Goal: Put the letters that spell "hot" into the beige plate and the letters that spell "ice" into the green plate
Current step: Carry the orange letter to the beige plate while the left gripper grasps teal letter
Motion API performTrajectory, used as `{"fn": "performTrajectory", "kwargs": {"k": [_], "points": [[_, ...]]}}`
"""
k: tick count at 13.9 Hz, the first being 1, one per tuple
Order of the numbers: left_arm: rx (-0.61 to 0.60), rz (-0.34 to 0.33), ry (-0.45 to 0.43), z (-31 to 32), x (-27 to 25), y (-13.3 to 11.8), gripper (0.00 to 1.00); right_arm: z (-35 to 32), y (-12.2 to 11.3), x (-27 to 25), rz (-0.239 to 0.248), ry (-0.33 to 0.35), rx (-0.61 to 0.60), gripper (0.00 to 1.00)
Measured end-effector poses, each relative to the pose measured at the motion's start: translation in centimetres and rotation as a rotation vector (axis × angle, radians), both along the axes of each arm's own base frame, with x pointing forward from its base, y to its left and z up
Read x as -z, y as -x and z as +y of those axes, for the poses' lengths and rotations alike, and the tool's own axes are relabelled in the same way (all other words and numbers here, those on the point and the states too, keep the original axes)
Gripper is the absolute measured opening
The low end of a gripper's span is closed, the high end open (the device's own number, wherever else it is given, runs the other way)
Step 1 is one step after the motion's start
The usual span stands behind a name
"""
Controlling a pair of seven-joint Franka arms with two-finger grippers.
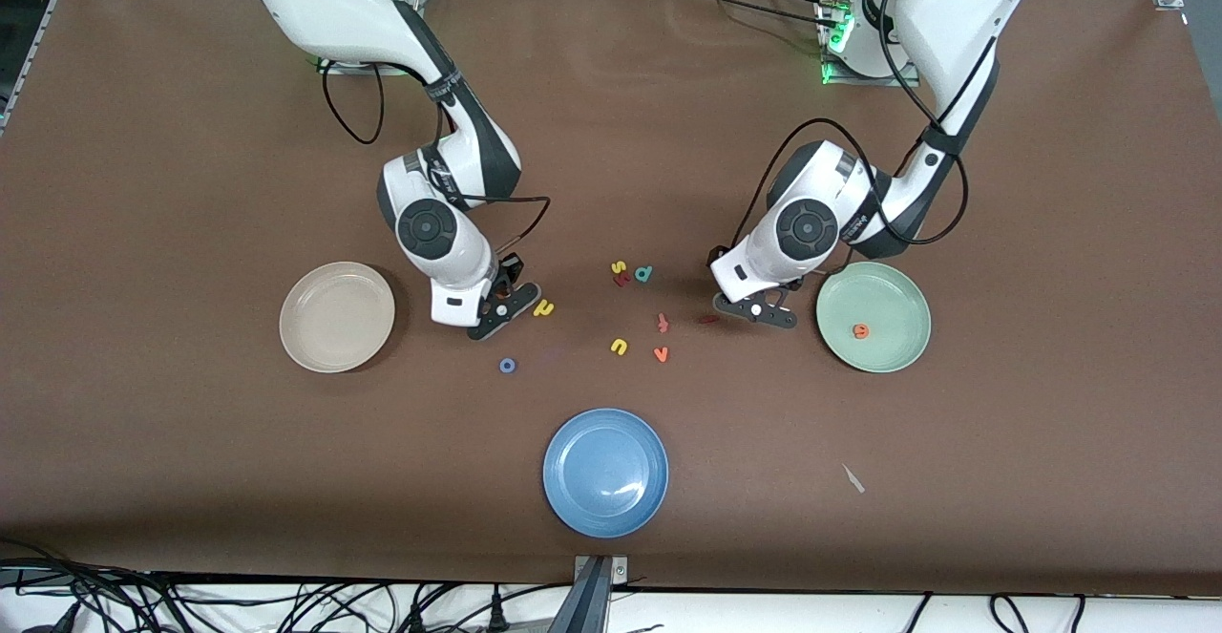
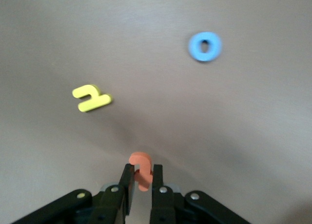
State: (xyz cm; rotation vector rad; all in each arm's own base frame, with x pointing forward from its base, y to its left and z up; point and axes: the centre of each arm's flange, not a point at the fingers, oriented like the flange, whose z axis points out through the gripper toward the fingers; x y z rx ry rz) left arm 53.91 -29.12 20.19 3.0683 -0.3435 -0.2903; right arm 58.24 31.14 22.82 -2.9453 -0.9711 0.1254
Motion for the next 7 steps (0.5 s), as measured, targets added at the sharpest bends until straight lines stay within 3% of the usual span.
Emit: {"fn": "performTrajectory", "kwargs": {"k": [5, 7], "points": [[0.022, -0.026, -0.058, -2.8, 1.6, 3.2, 0.89, -10.4, -2.9, -6.2, 0.027, 0.078, 0.154, 0.19], [0.022, -0.039, -0.088, -2.9, 2.0, 3.5, 0.73, -14.9, -3.2, -5.9, 0.033, 0.107, 0.2, 0.19]]}}
